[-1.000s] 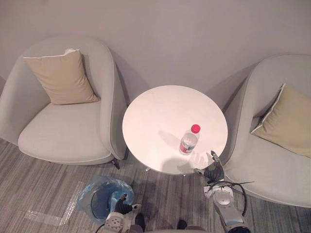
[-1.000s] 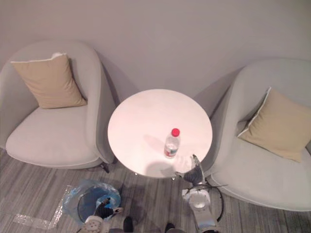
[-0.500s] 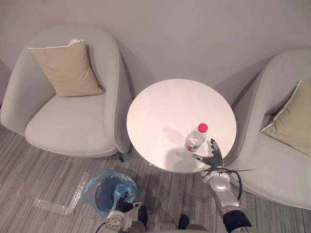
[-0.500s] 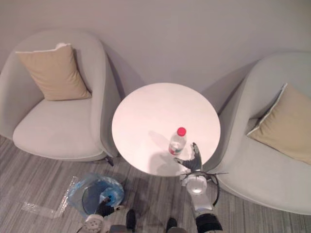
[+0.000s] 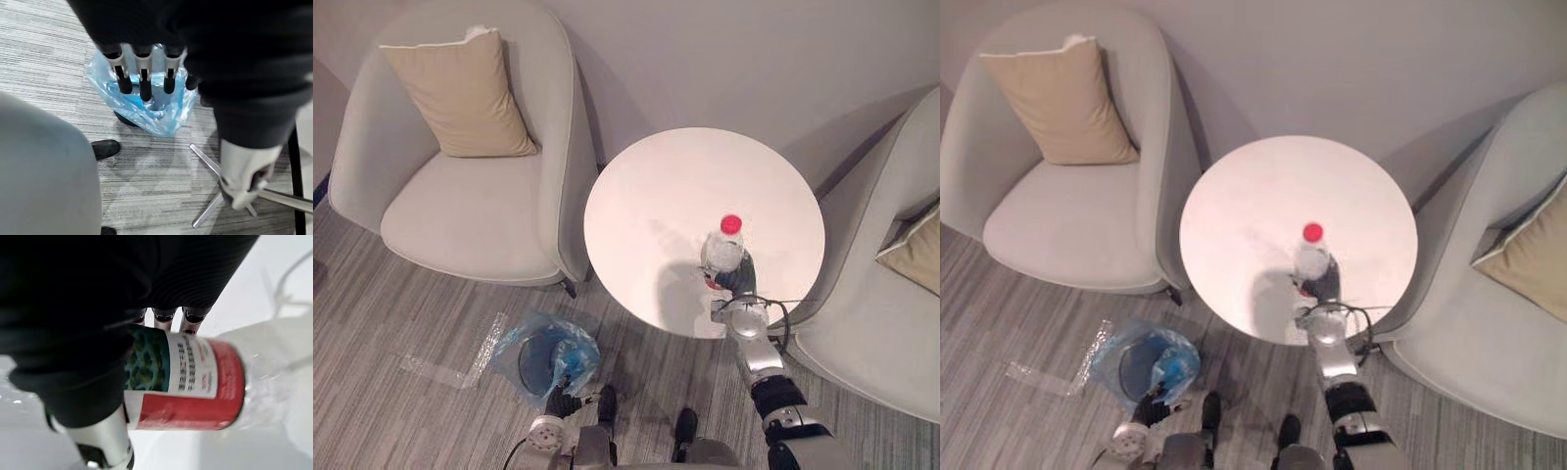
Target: Gather rubbish on tea table into small bin, then transfer packed bag to large trash can.
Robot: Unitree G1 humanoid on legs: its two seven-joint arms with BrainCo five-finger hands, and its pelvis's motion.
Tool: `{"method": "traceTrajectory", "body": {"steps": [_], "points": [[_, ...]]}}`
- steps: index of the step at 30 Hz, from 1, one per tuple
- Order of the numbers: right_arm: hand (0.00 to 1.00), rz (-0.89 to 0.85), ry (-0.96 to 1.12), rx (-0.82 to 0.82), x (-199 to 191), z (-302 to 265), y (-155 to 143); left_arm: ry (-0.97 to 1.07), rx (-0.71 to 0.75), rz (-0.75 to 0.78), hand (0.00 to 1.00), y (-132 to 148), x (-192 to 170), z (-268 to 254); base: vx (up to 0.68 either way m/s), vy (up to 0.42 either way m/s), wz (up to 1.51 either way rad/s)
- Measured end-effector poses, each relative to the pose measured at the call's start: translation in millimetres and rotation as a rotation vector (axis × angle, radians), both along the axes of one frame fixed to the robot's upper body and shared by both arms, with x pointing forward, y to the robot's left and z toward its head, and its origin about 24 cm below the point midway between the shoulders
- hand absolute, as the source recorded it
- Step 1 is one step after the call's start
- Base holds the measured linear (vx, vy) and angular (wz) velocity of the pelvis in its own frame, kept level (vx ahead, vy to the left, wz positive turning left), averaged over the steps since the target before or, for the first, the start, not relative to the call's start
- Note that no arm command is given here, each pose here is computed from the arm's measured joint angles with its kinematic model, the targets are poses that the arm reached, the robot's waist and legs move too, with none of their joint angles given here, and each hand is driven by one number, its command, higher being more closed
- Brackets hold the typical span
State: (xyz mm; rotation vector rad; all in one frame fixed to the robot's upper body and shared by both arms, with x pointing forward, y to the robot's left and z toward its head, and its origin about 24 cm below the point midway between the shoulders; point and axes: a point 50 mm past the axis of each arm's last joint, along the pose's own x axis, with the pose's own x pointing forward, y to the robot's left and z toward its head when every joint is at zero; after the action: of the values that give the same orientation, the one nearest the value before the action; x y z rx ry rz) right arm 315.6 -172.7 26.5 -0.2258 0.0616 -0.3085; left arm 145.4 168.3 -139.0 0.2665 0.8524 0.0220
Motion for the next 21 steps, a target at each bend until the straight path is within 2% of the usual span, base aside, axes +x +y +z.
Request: {"method": "traceTrajectory", "body": {"steps": [8,16,21], "points": [[1.00,0.003,-0.030,0.007,4,9,2,-0.021,-0.004,0.001,0.00,-1,4,3,0.00,0.003,0.01],[1.00,0.064,-0.153,-0.021,-27,25,3,-0.016,-0.002,-0.004,0.00,-1,4,2,0.00,0.010,-0.12],[1.00,0.106,-0.135,-0.064,-52,17,5,-0.008,0.009,-0.024,0.00,-2,3,1,-0.02,0.020,-0.20]]}}
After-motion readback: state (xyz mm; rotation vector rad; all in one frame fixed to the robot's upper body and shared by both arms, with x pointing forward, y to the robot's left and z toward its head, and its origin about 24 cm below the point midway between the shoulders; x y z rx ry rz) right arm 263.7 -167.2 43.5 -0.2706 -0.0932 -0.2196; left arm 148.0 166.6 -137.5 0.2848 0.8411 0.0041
